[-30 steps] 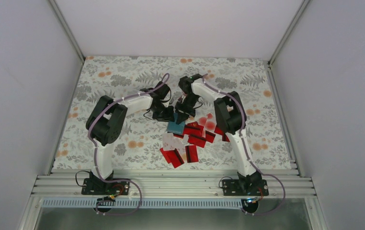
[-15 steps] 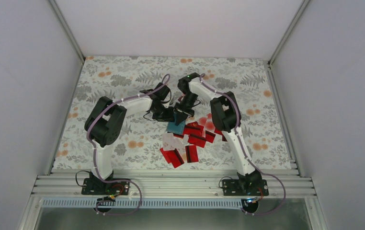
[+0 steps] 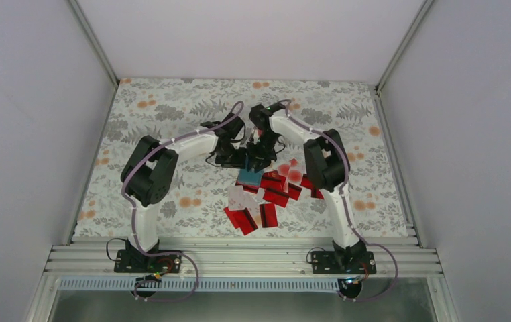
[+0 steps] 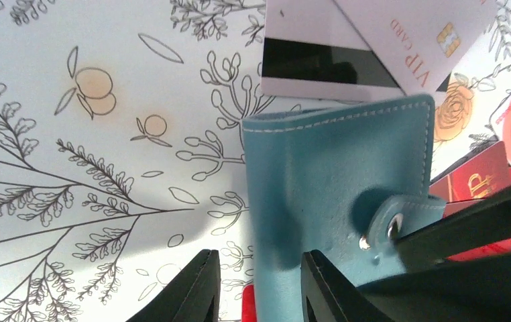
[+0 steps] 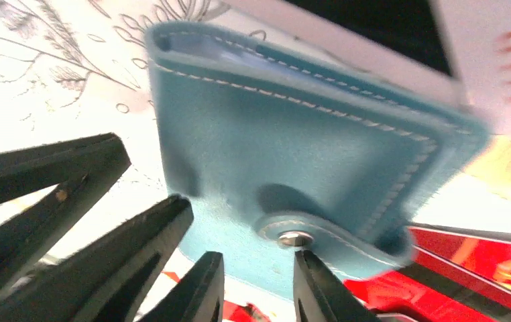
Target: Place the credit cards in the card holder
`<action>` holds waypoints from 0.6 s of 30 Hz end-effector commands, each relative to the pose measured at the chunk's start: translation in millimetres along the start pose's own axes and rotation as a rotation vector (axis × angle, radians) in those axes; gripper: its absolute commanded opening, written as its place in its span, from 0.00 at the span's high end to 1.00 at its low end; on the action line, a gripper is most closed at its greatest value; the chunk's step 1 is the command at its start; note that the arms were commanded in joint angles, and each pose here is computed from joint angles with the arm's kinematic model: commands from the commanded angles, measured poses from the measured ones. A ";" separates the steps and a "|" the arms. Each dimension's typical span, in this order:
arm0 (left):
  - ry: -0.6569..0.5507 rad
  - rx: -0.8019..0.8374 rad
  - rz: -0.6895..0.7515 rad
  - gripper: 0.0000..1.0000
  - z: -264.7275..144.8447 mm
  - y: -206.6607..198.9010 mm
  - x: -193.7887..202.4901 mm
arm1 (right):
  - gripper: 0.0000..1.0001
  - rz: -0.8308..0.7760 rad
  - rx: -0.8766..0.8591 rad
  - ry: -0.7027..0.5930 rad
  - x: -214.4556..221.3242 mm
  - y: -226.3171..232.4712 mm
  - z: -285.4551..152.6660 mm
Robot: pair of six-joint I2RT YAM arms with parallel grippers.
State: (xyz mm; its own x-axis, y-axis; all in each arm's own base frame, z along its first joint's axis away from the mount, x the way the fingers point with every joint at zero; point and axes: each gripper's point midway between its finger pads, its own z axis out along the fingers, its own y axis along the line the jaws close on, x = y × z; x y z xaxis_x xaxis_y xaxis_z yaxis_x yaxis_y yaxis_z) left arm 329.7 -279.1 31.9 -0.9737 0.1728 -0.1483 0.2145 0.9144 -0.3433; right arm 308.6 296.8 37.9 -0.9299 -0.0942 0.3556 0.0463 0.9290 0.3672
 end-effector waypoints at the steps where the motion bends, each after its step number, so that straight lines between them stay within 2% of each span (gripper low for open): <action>1: -0.009 -0.030 0.018 0.68 -0.7 -6.9 -2.5 | 0.60 -0.209 0.038 -0.294 -9.8 26.8 -58.3; 4: -0.012 -0.033 0.017 0.68 -4.6 -7.8 -4.0 | 0.23 -0.284 0.023 -0.439 -2.6 35.9 -98.0; 5: -0.014 -0.034 0.016 0.68 -6.0 -7.6 -4.6 | 0.14 -0.310 0.006 -0.481 2.1 39.0 -109.8; 7: -0.019 -0.033 0.017 0.68 -8.8 -9.0 -6.5 | 0.02 -0.359 -0.044 -0.540 12.5 45.0 -126.4; 12: -0.039 -0.031 0.015 0.68 -19.1 -12.9 -11.0 | 0.01 -0.401 -0.078 -0.611 29.5 27.1 -132.2; 16: -0.067 -0.029 0.010 0.67 -29.4 -15.4 -14.4 | 0.01 -0.419 -0.134 -0.756 36.4 18.6 -160.7; 18: -0.084 -0.025 0.008 0.67 -34.8 -16.7 -15.5 | 0.01 -0.406 -0.129 -0.786 35.6 12.3 -167.8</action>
State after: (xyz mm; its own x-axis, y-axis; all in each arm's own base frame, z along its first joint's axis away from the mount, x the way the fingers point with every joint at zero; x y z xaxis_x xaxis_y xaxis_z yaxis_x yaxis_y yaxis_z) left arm 331.6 -281.4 44.5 -0.9699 0.1794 -0.1649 0.2229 0.9265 -0.3033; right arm 316.6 252.5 177.7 -0.9215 -0.1424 -0.3614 -0.3050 0.8413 0.4463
